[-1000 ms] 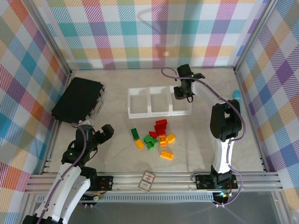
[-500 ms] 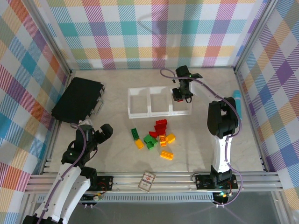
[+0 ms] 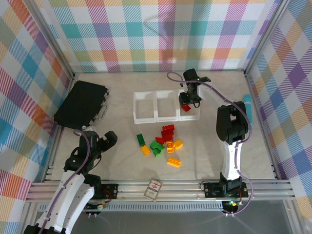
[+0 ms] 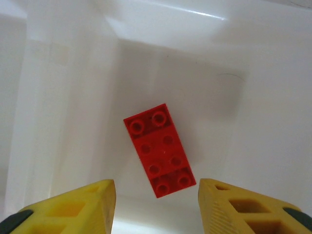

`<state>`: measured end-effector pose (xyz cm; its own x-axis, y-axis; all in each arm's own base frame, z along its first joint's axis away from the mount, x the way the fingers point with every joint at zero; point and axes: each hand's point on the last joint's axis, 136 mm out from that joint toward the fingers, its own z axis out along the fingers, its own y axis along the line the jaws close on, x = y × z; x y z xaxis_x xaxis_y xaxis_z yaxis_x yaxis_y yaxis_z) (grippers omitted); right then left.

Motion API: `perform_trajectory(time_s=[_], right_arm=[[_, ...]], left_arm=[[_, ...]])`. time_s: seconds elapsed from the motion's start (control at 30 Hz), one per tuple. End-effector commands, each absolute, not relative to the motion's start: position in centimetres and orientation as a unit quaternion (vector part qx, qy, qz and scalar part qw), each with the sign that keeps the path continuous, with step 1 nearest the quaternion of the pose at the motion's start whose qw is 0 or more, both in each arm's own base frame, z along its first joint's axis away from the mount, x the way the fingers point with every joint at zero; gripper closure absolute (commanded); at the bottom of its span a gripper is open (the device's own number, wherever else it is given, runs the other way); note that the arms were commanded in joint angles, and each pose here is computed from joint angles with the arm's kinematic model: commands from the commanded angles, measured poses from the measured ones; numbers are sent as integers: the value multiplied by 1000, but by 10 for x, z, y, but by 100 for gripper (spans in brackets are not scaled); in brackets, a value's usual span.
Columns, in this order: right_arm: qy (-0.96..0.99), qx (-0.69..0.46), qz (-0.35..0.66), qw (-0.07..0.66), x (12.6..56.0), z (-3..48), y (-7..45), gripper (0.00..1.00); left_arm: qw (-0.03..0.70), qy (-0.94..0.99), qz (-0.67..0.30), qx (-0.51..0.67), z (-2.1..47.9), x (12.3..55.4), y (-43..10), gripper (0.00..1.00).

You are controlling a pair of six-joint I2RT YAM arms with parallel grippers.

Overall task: Sort the legos into containers by color
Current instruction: Place the lego in the container, then pick up the lego from the bottom-center of the table.

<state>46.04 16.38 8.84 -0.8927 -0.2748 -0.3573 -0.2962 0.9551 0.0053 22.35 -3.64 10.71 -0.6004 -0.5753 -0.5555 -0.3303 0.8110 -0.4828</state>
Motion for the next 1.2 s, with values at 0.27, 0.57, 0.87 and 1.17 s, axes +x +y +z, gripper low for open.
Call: perform_trajectory(time_s=[0.27, 0.57, 0.87, 1.17], right_arm=[[971, -101, 85, 199, 425, 149, 166, 50], [968, -41, 182, 170, 348, 150, 183, 46], [977, -83, 162, 113, 281, 124, 215, 48], [984, -97, 133, 70, 233, 91, 232, 42]], left_arm=[[372, 880, -186, -231, 127, 231, -48, 0], [362, 892, -199, -183, 128, 238, -68, 0], [356, 899, -196, -162, 123, 236, -73, 0], [364, 898, -183, -163, 118, 235, -67, 0]])
